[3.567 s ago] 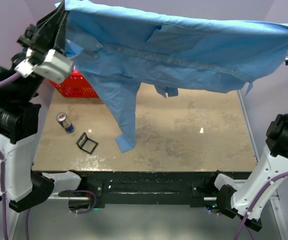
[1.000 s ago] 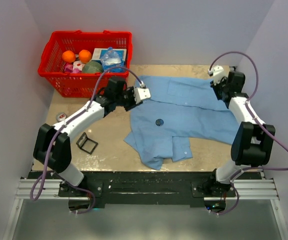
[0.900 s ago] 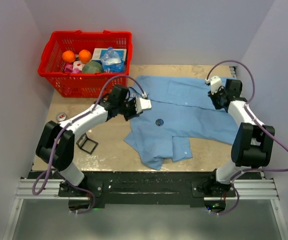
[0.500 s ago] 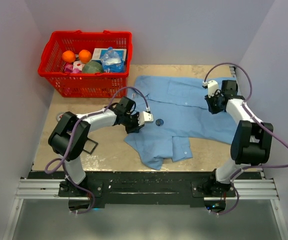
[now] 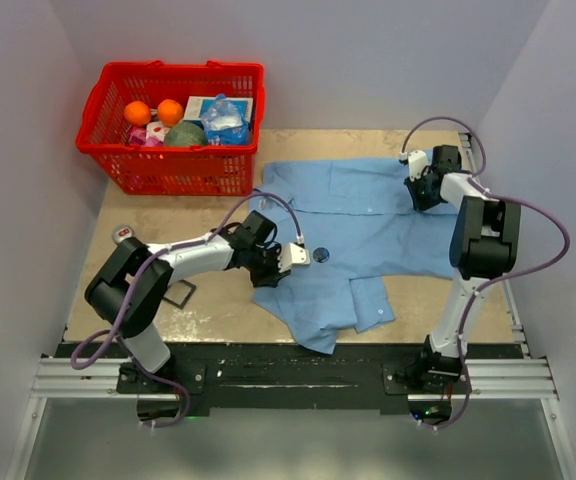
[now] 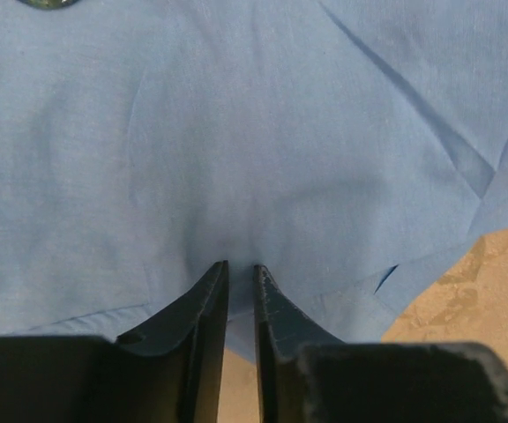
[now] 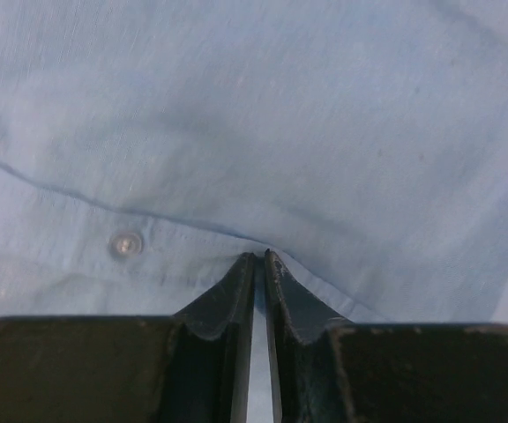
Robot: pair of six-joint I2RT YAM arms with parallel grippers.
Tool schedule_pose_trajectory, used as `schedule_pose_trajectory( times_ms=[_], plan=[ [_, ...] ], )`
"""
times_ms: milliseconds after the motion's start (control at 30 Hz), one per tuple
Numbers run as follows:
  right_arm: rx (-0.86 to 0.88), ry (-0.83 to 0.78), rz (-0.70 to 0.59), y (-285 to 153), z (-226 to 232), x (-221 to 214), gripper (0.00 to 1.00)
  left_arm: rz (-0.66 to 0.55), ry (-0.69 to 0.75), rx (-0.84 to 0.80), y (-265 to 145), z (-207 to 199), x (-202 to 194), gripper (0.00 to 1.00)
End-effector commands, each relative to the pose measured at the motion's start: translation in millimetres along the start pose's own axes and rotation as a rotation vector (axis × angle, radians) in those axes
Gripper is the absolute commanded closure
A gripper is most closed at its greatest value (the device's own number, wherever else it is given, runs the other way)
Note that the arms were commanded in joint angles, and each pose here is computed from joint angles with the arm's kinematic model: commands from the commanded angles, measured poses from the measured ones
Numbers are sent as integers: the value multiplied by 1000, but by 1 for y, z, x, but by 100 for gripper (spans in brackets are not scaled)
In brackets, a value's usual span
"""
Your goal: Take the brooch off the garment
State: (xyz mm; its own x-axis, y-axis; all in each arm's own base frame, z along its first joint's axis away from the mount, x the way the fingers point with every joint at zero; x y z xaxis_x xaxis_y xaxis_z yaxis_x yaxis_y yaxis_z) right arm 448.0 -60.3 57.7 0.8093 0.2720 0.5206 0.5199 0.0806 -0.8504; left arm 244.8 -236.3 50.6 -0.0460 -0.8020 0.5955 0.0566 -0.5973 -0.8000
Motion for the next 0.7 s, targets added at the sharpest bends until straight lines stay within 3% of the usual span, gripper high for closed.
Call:
schedule_pose_trajectory(
  times_ms=[0, 100, 200, 300, 367, 500, 533, 667],
  plan=[
    [14, 27, -34, 7, -3, 23, 86, 1, 23, 72, -28, 16, 23, 66],
    [64, 9, -159, -32, 7, 55, 84, -150, 46, 135, -55, 33, 70, 50],
    [98, -7, -266, -83, 23, 77, 78, -273, 7, 216, -76, 57, 115, 45],
    [169, -6, -348, -132, 55, 87, 68, -335, -113, 247, -84, 82, 129, 44],
    [205, -14, -365, -152, 85, 86, 62, -397, -171, 243, -84, 95, 130, 44],
    [268, -123, -379, -171, 160, 84, 49, -493, -461, 271, -89, 125, 87, 45],
    [307, -194, -362, -166, 189, 74, 48, -507, -499, 284, -88, 131, 80, 45],
    [331, -354, -361, -151, 231, 49, 34, -540, -554, 315, -85, 148, 64, 45]
  ],
)
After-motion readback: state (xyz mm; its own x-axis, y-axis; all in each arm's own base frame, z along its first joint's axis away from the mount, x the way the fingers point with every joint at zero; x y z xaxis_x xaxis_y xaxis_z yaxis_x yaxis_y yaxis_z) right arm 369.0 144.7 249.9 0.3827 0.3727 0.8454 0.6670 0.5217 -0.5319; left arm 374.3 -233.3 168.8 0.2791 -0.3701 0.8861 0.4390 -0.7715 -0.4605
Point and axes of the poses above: each gripper's point midway between its finger pads, its own y axis out along the fingers, its own z axis along the line the jaws close on, x = y × z, the point moved 4 cm from there along -y, back along the fingers, and after that the axes turned 9 degrees about y, right-handed, at the moved point
